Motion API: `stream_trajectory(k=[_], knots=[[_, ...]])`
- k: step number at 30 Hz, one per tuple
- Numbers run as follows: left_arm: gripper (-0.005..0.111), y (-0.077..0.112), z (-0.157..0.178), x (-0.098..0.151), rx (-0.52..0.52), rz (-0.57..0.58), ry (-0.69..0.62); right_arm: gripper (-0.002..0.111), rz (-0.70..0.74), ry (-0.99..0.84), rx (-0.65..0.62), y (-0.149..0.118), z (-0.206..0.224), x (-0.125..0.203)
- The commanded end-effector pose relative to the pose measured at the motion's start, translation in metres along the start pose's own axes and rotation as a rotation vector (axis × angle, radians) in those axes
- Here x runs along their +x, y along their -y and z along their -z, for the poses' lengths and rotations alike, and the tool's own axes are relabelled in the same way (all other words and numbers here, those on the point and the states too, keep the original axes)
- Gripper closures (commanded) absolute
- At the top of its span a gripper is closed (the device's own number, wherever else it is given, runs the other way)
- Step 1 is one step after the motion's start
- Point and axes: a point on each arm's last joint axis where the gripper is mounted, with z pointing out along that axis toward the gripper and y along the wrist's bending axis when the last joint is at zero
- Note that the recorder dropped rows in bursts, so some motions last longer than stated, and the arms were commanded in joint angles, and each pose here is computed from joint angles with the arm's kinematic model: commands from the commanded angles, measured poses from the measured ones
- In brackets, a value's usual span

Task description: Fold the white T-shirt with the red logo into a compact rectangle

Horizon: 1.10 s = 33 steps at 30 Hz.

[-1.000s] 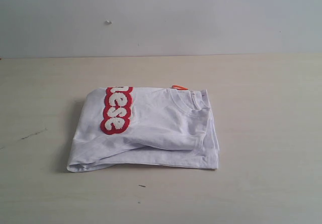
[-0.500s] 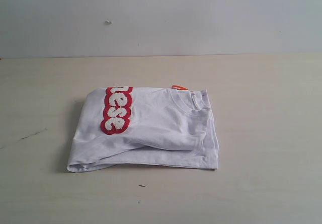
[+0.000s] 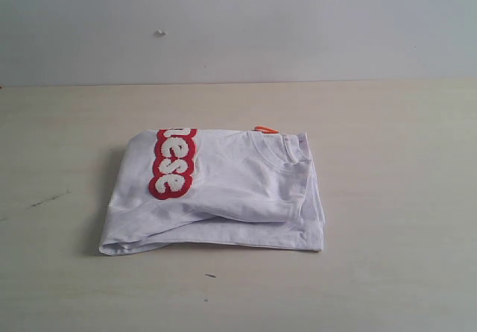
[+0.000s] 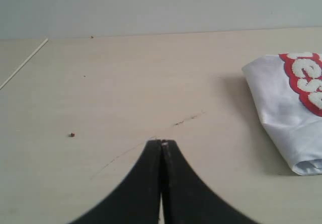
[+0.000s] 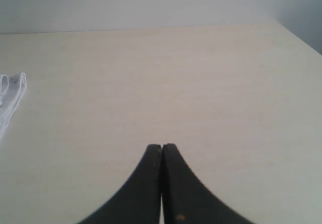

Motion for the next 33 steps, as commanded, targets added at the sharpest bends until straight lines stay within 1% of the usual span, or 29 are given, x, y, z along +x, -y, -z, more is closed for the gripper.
stream_trajectory(k=[1,7,33], knots=[[0.106,0.0002,0.0002,-0.0003,0.001,0.009,0.014,0.108,-0.038,0.004,0.012,0.0011,0.0000,0.0008],[0.106,0.0002,0.0002,-0.0003,0.001,0.009,0.014,0.108,0.028,0.004,0.011,0.0009,0.0000,0.0008],[0.106,0.0002,0.0002,-0.0003,0.001,0.007,0.014,0.108,0.037,-0.002,0.010,0.0009,0.0000,0.0013]])
